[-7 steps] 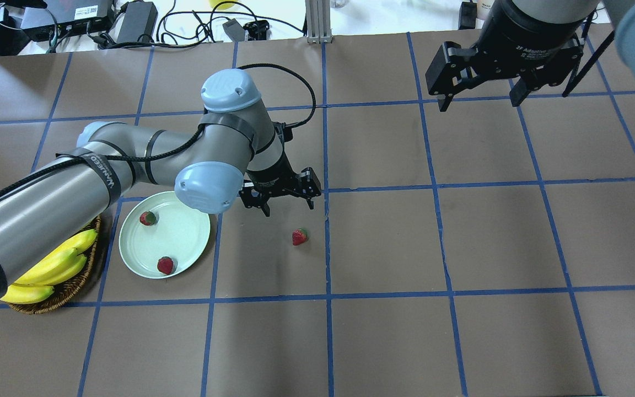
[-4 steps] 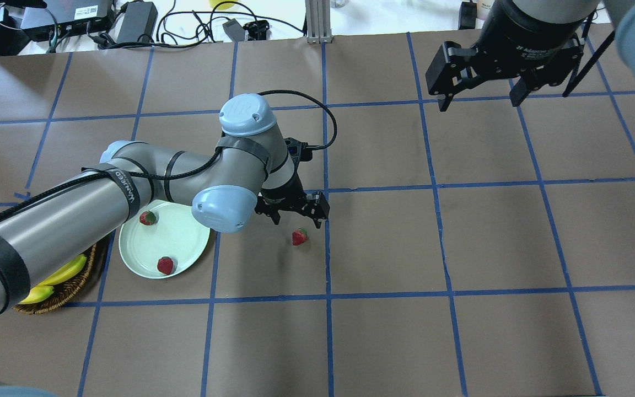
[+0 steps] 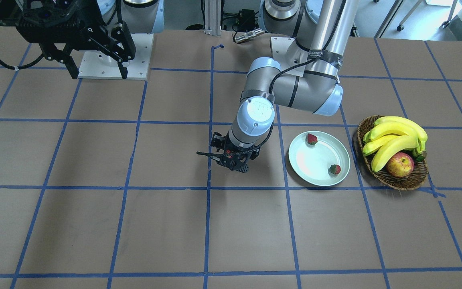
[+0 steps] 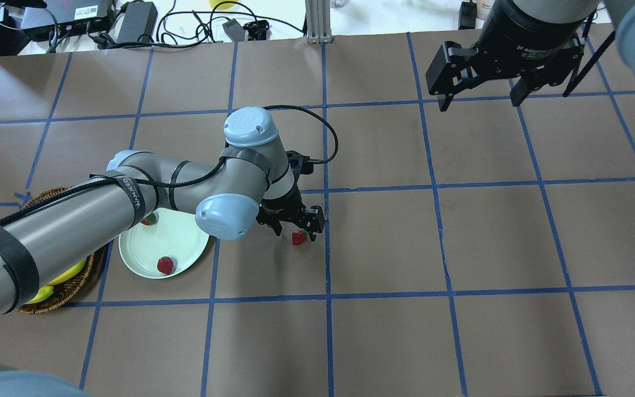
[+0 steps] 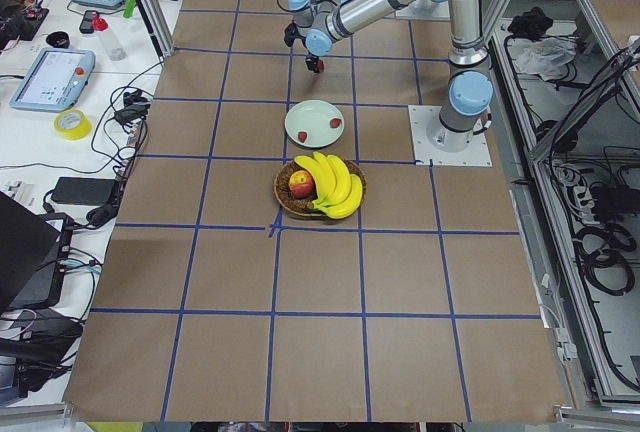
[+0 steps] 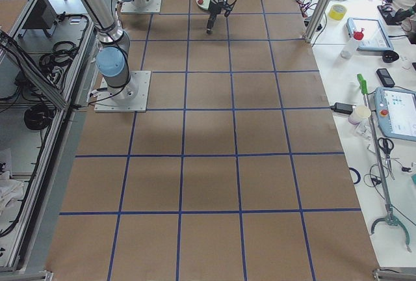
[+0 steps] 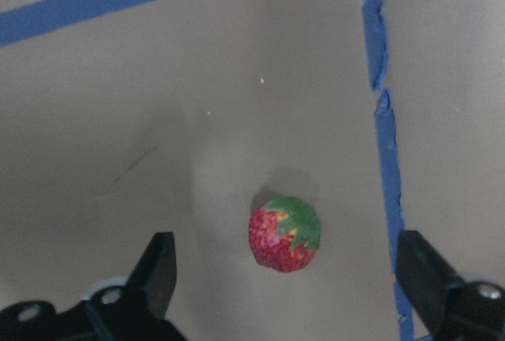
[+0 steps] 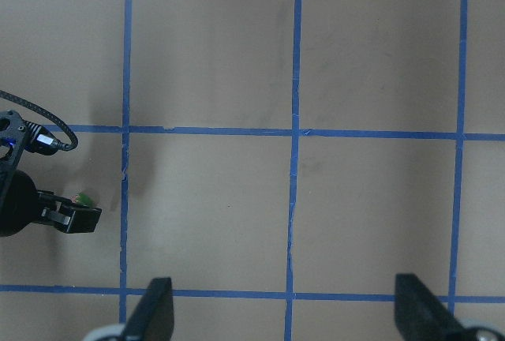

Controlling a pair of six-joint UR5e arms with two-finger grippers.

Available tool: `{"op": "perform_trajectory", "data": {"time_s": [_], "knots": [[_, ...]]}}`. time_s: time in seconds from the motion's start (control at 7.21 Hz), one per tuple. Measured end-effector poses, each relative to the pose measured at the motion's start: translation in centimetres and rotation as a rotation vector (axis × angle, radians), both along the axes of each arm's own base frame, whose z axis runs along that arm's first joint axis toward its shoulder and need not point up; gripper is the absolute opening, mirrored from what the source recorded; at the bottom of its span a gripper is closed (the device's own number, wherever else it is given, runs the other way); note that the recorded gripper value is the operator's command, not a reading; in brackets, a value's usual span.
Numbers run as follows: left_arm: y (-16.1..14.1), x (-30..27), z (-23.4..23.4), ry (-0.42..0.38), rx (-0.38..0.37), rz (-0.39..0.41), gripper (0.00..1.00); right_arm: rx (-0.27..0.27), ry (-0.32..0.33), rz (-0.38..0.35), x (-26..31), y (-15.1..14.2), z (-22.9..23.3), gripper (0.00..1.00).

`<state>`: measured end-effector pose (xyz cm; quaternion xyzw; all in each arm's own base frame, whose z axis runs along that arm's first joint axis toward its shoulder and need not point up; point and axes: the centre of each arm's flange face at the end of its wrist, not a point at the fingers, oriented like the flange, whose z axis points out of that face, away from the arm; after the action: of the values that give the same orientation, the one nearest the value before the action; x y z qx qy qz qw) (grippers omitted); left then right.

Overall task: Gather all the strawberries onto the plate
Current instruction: 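Reach the left gripper to the last strawberry and grasp it, then carry the strawberry to the plate and release it with the left gripper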

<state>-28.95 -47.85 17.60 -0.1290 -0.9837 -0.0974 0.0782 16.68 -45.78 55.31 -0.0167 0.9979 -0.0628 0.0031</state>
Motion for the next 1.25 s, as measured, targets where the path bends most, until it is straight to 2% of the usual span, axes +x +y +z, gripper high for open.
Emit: {"op": "perform_trajectory", "data": {"time_s": [0.28,0.42,0.56,0.69,1.25], "knots": [[-0.01,-0.03,-0.12,0.002,0.001,0.001,0.68,0.0,0.0,0.0,0.0,0.01,0.02,1.0],[-0.02,-0.11,-0.21,0.004,0.0,0.001,0.59,0.0,0.0,0.0,0.0,0.02,0.02,1.0],[0.0,-0.19,-0.32,0.005,0.0,0.0,0.42,-0.001,0.0,0.0,0.0,0.02,0.03,1.0],[0.03,-0.26,-0.35,0.006,0.001,-0.002,0.0,-0.001,0.0,0.0,0.0,0.02,0.03,1.0],[-0.47,-0.5,0.51,0.024,-0.014,0.005,0.0,-0.001,0.0,0.0,0.0,0.02,0.04,1.0]]}}
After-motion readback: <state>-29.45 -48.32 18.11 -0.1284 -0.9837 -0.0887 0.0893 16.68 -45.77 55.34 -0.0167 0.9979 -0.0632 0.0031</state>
